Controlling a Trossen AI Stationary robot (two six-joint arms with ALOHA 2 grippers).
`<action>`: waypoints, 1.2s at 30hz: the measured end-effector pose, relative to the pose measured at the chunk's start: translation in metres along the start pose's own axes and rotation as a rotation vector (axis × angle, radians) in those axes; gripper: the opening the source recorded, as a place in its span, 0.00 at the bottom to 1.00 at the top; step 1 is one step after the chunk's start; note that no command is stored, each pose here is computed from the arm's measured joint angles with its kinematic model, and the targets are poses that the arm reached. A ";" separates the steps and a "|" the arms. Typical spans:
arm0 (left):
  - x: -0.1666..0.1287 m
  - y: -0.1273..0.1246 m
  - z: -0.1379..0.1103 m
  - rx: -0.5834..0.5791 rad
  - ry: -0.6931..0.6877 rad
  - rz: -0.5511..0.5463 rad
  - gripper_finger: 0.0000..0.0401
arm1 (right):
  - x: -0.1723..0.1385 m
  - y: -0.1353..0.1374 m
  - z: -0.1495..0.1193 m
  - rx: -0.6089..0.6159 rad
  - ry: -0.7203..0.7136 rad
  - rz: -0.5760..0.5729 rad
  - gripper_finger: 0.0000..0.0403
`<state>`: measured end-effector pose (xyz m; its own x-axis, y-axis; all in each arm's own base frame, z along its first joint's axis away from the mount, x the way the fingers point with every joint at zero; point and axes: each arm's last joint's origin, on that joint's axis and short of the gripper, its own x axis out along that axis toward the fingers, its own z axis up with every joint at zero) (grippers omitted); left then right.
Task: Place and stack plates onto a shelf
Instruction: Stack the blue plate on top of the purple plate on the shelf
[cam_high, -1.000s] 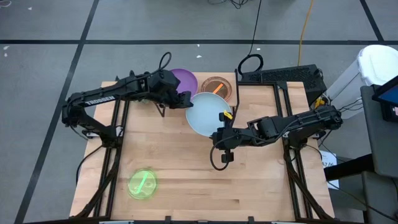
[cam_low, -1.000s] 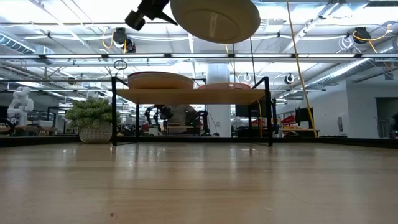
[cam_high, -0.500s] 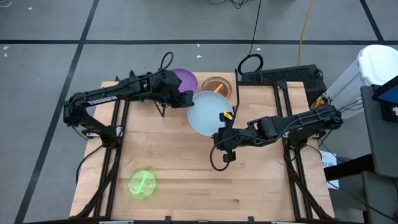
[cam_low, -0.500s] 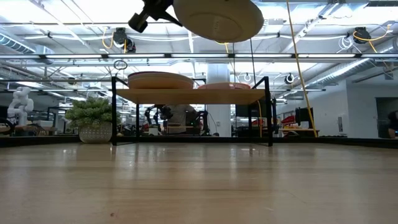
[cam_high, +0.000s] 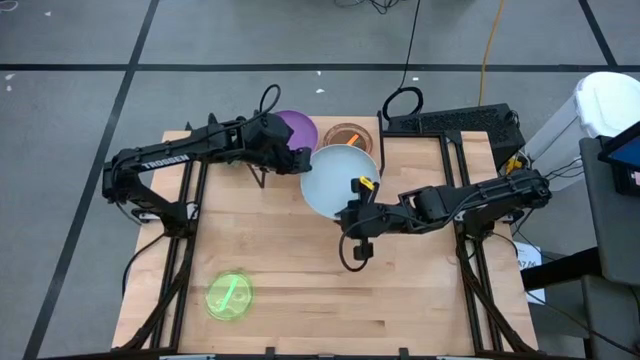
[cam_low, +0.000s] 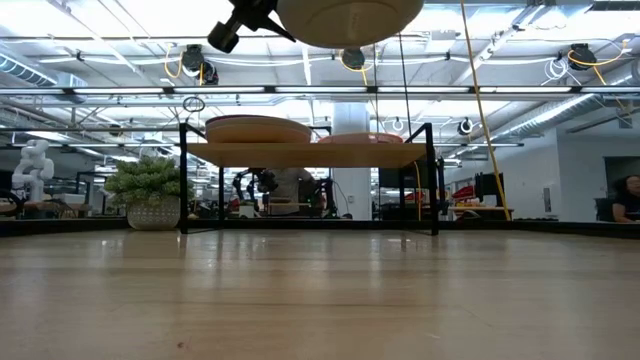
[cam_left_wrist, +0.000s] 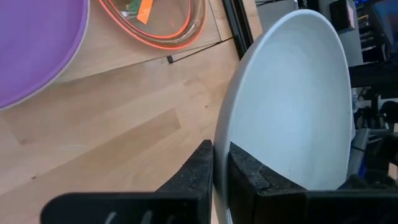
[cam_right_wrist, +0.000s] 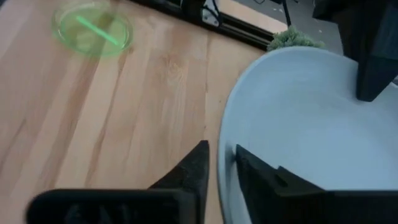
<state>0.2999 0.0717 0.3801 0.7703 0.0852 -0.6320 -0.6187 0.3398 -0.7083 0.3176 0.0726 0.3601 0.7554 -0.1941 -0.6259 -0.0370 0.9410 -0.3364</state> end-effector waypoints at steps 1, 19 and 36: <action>0.000 0.000 0.000 -0.001 -0.001 -0.002 0.07 | 0.000 0.000 0.001 0.015 -0.008 -0.001 0.19; -0.002 -0.006 0.003 0.011 -0.012 -0.076 0.06 | -0.007 -0.005 0.027 0.407 -0.276 0.065 0.51; -0.004 -0.004 0.011 0.025 -0.041 -0.081 0.06 | -0.028 -0.018 0.059 0.552 -0.661 -0.003 0.56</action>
<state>0.3009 0.0803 0.3887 0.8239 0.0946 -0.5588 -0.5502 0.3701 -0.7485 0.3358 0.0770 0.4251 0.9872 -0.1566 -0.0294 0.1593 0.9741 0.1607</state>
